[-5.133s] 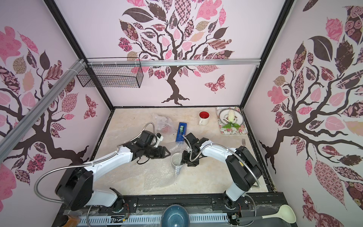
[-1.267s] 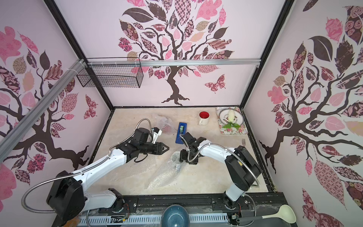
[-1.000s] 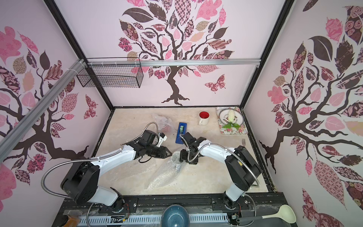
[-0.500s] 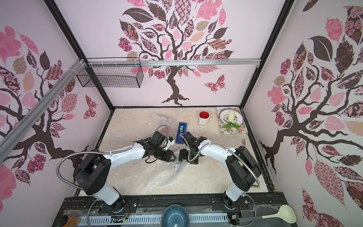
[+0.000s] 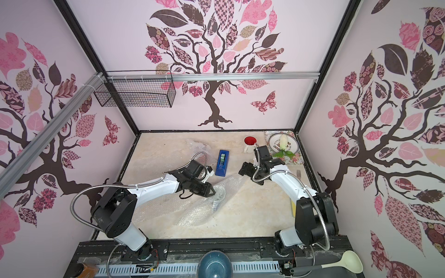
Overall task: Wrap mugs in bubble wrap
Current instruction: Wrap the mug in bubble wrap.
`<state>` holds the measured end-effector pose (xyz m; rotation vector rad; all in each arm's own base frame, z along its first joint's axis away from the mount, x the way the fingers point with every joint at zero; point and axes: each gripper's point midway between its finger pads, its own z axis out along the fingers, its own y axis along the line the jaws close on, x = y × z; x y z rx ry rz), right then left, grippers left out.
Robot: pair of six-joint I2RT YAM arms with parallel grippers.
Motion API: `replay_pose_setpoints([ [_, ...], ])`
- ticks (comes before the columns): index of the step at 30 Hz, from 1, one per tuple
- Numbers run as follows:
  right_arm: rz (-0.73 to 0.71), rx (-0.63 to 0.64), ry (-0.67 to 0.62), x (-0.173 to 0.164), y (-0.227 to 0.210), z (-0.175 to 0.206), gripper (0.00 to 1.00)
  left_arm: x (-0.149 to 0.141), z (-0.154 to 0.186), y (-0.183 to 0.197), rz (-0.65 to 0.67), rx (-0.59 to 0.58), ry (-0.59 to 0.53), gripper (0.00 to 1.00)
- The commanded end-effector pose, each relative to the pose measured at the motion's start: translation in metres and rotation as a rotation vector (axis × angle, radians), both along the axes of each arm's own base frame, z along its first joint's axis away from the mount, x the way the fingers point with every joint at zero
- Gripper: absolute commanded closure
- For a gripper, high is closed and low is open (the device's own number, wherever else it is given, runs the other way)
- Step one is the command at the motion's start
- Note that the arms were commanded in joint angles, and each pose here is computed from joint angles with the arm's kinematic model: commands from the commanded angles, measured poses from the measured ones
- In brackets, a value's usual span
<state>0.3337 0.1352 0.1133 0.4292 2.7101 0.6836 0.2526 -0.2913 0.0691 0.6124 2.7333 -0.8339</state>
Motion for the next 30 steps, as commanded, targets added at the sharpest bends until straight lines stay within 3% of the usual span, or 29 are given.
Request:
replay_pose_setpoints([
  [1, 0.081, 0.003, -0.052, 0.033, 0.011, -0.006, 0.12, 0.005, -0.001, 0.001, 0.001, 0.040, -0.012, 0.64],
  [10, 0.000, -0.075, 0.066, 0.057, -0.005, -0.060, 0.28, 0.007, 0.002, -0.003, 0.009, 0.035, -0.015, 0.65],
  [21, -0.074, -0.221, 0.072, 0.060, -0.039, -0.043, 0.27, 0.010, 0.002, -0.006, 0.007, 0.032, -0.016, 0.66],
  [30, -0.054, -0.181, 0.148, 0.057, -0.030, -0.075, 0.30, 0.011, 0.001, -0.008, 0.000, 0.037, -0.016, 0.66],
])
